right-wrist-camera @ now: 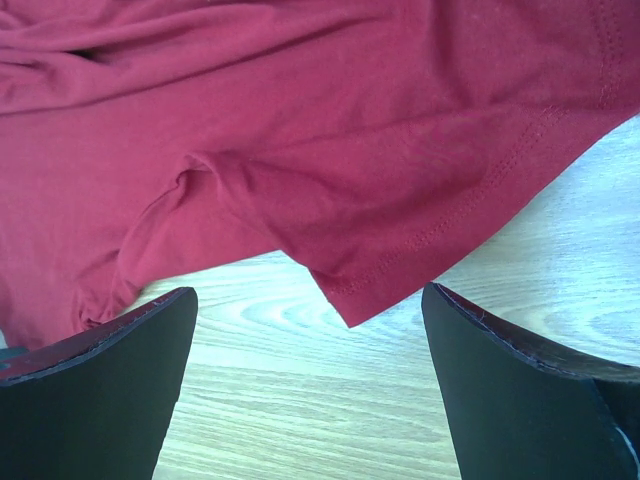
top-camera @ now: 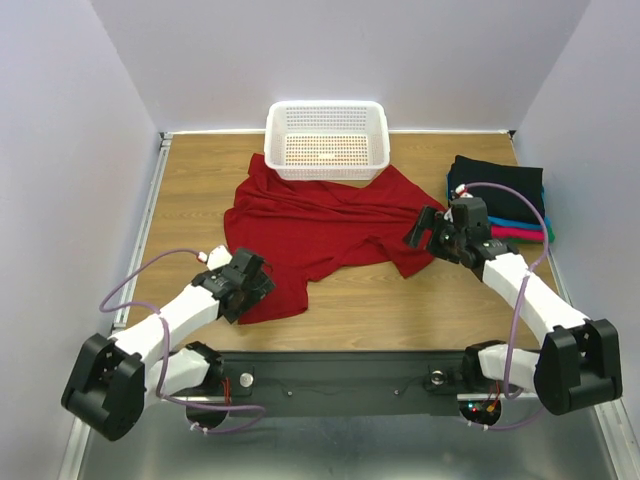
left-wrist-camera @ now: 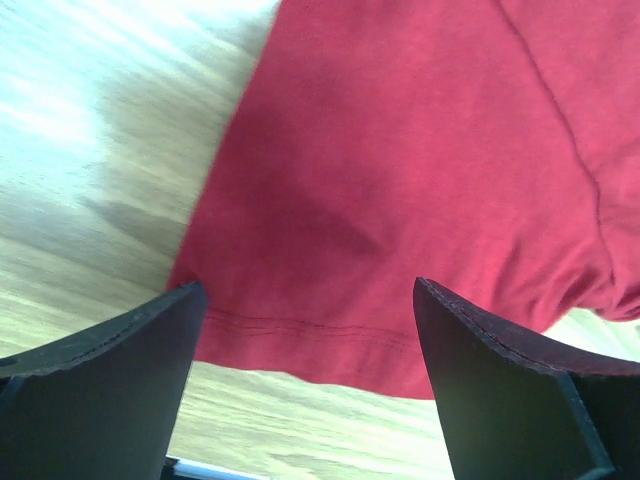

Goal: Fold and stack the t-shirts
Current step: Flatten the tshirt out

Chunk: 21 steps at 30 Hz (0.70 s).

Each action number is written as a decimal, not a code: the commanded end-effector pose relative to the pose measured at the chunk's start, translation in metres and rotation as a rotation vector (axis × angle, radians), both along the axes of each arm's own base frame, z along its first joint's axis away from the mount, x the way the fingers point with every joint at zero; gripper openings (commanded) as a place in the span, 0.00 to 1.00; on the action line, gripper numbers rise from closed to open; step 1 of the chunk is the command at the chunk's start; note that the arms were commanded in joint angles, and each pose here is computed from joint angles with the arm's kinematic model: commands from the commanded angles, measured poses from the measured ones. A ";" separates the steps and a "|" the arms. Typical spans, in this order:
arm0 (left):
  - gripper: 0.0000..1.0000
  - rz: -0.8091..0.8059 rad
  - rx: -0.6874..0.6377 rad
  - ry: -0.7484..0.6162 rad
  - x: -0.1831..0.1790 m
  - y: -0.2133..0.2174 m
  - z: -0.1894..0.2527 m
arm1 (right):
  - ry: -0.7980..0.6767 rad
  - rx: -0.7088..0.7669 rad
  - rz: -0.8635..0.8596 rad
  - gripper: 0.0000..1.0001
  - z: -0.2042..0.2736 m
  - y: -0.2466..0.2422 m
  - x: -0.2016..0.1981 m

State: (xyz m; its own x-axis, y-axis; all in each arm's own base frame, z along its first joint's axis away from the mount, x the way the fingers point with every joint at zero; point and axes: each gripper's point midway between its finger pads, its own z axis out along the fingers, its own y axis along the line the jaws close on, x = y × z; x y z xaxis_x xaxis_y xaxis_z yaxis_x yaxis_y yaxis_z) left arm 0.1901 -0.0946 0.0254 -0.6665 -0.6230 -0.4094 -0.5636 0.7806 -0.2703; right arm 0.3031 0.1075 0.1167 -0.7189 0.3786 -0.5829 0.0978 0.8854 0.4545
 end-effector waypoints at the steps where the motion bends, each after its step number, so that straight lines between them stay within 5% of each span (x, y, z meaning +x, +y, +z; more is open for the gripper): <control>1: 0.97 0.026 0.047 0.036 -0.001 0.005 -0.013 | -0.029 -0.007 0.001 1.00 0.007 0.001 0.005; 5: 0.84 0.033 0.024 0.003 0.000 0.004 -0.009 | -0.040 -0.008 -0.012 1.00 0.011 -0.001 0.004; 12: 0.17 0.024 -0.040 -0.057 0.000 -0.001 -0.001 | 0.020 0.018 -0.044 1.00 -0.002 -0.004 -0.019; 15: 0.00 0.010 -0.040 -0.056 0.000 -0.002 -0.001 | 0.058 -0.017 -0.079 1.00 -0.014 -0.014 -0.029; 21: 0.00 -0.035 -0.057 -0.089 0.000 -0.005 0.003 | 0.137 -0.002 -0.070 1.00 -0.032 -0.013 -0.052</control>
State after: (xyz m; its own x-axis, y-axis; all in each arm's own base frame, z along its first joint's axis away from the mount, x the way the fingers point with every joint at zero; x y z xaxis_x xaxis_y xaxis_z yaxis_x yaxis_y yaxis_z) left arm 0.1914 -0.1001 0.0279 -0.6431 -0.6448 -0.4130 -0.5437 0.7643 -0.3467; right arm 0.2636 0.0951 0.0898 -0.7492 0.4204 -0.5118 0.1978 0.8795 0.4329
